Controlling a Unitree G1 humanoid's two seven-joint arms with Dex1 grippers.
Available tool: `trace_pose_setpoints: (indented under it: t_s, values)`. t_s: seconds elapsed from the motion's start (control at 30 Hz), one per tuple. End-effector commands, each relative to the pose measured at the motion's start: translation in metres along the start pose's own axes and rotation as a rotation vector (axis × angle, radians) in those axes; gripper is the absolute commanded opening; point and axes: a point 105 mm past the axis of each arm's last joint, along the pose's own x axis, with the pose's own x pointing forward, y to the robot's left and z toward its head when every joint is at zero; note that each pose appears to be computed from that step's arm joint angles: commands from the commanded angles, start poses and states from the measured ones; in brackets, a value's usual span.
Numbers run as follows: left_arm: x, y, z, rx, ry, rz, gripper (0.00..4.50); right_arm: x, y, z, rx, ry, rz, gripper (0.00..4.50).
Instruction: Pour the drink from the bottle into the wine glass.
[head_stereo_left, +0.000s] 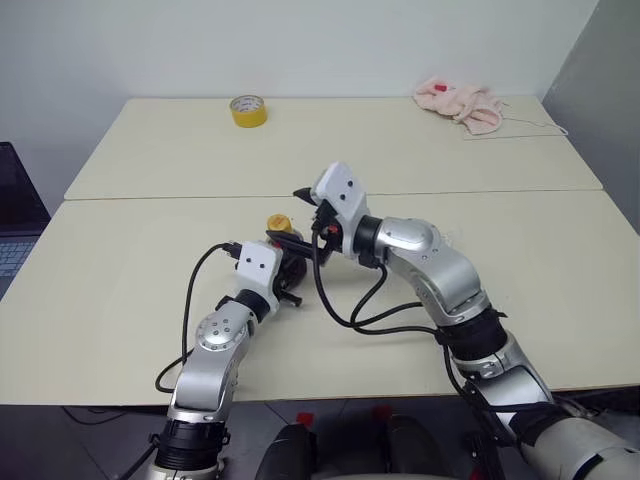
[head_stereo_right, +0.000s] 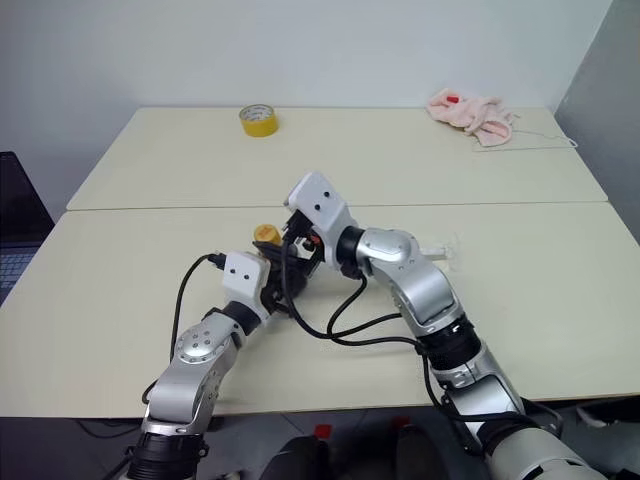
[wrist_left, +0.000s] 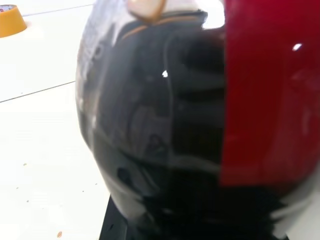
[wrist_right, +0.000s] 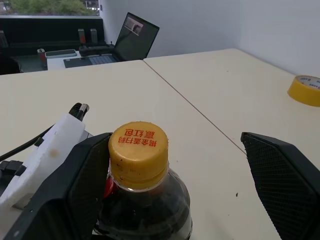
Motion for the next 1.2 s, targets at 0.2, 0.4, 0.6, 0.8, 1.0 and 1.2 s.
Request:
trace_pose_setpoints:
  t_s: [0.2, 0.4, 0.6, 0.8, 1.0, 1.2]
  values:
    - [-0.001, -0.001, 0.007, 0.010, -0.029, -0.006, 0.72, -0.028, -0.026, 0.004, -0.004, -0.014, -0.100, 4.36]
    - [-0.001, 0.000, 0.007, 0.009, -0.030, -0.004, 0.69, -0.039, -0.036, 0.002, -0.005, 0.000, -0.139, 4.36]
    - [0.000, 0.001, 0.008, 0.010, -0.031, -0.001, 0.69, -0.046, -0.023, 0.003, -0.005, 0.005, -0.042, 4.36]
    - [0.001, 0.001, 0.009, 0.013, -0.035, -0.002, 0.69, -0.035, -0.004, 0.019, -0.004, -0.045, 0.022, 4.36]
    - [0.001, 0.000, 0.009, 0.013, -0.032, -0.008, 0.69, -0.020, 0.002, 0.026, -0.004, -0.074, 0.025, 4.36]
    - [0.002, 0.001, 0.010, 0.015, -0.034, -0.007, 0.69, -0.013, 0.006, 0.023, -0.024, -0.065, 0.038, 4.36]
